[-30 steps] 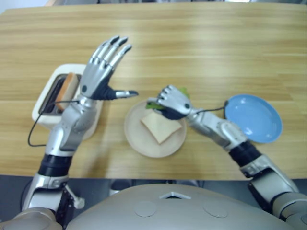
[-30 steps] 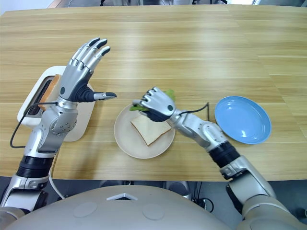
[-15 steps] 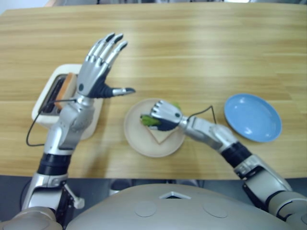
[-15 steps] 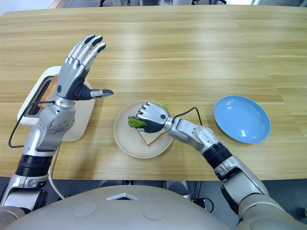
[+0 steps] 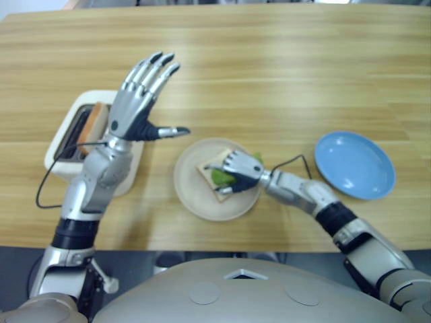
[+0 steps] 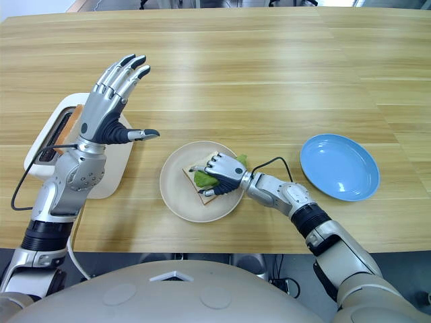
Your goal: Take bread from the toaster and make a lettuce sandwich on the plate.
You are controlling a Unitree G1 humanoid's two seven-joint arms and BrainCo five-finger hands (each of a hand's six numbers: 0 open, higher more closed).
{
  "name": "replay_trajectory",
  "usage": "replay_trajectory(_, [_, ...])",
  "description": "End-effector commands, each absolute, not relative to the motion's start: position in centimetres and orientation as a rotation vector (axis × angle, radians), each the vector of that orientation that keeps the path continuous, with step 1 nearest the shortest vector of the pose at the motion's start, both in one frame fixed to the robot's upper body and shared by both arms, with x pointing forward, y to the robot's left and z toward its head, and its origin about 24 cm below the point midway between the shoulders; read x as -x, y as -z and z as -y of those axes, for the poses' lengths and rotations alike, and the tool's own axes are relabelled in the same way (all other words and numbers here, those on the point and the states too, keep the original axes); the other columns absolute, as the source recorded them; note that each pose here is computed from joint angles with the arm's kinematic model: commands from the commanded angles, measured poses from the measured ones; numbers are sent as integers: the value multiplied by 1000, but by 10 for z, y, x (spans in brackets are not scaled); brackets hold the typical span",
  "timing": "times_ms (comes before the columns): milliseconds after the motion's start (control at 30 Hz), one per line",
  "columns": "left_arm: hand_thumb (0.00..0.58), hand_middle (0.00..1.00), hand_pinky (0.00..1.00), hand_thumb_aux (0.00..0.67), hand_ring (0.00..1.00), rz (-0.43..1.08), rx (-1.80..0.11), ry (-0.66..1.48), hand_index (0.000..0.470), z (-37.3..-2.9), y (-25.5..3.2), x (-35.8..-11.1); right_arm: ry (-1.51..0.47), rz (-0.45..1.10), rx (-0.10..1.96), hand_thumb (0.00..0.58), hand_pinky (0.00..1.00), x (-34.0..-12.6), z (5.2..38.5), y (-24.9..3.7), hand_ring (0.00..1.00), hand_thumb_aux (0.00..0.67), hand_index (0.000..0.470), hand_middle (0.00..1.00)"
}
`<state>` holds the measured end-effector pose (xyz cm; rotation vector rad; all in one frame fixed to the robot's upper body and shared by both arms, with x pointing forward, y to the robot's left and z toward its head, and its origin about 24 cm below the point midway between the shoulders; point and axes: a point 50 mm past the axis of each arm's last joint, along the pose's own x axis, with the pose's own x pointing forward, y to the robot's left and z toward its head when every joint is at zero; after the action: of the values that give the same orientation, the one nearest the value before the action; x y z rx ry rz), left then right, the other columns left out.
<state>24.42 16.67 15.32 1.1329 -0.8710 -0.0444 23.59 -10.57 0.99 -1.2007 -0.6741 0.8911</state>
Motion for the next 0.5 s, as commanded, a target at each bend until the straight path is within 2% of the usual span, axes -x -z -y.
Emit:
replay_trajectory(33, [0,0,0,0,0,873,-1135,64,0,-164,-153,-244,-877,740,1163,398,1000,-233,99,-23,1000,294,202,1000])
replay_trajectory(100, [0,0,0,0,0,874,-1134,68,0,-163,-153,-244,-860,780,1148,392,1000,-231,95,-31,1000,289,198,1000])
replay_trajectory(167, [0,0,0,0,0,874,-1134,74,0,-162,-152,-244,-833,827,1137,346,1000,-230,91,-39,1000,244,168,1000])
replay_trajectory(200, [0,0,0,0,0,875,-1133,77,0,-161,-152,-244,-818,849,1131,227,1000,-229,89,-42,1000,147,101,1000])
replay_trajectory(267, [0,0,0,0,0,876,-1133,80,0,-160,-152,-244,-791,893,1120,53,961,-228,85,-50,961,32,22,961])
replay_trajectory(300, [0,0,0,0,0,877,-1133,83,0,-159,-151,-244,-775,917,1115,53,961,-227,83,-53,961,32,22,961])
replay_trajectory(333, [0,0,0,0,0,878,-1132,84,0,-159,-151,-245,-759,937,1111,0,929,-226,81,-56,929,0,0,929])
replay_trajectory(400, [0,0,0,0,0,879,-1132,85,0,-158,-151,-245,-742,956,1106,0,816,-225,78,-58,816,0,0,816])
replay_trajectory(433, [0,0,0,0,0,880,-1131,85,0,-158,-151,-245,-742,955,1106,0,816,-225,77,-57,816,0,0,816])
replay_trajectory(467, [0,0,0,0,0,880,-1131,86,0,-158,-152,-245,-749,946,1111,0,616,-226,76,-54,616,0,0,616])
replay_trajectory(500, [0,0,0,0,0,881,-1131,87,0,-157,-152,-245,-761,929,1121,0,59,-226,76,-50,59,0,0,59])
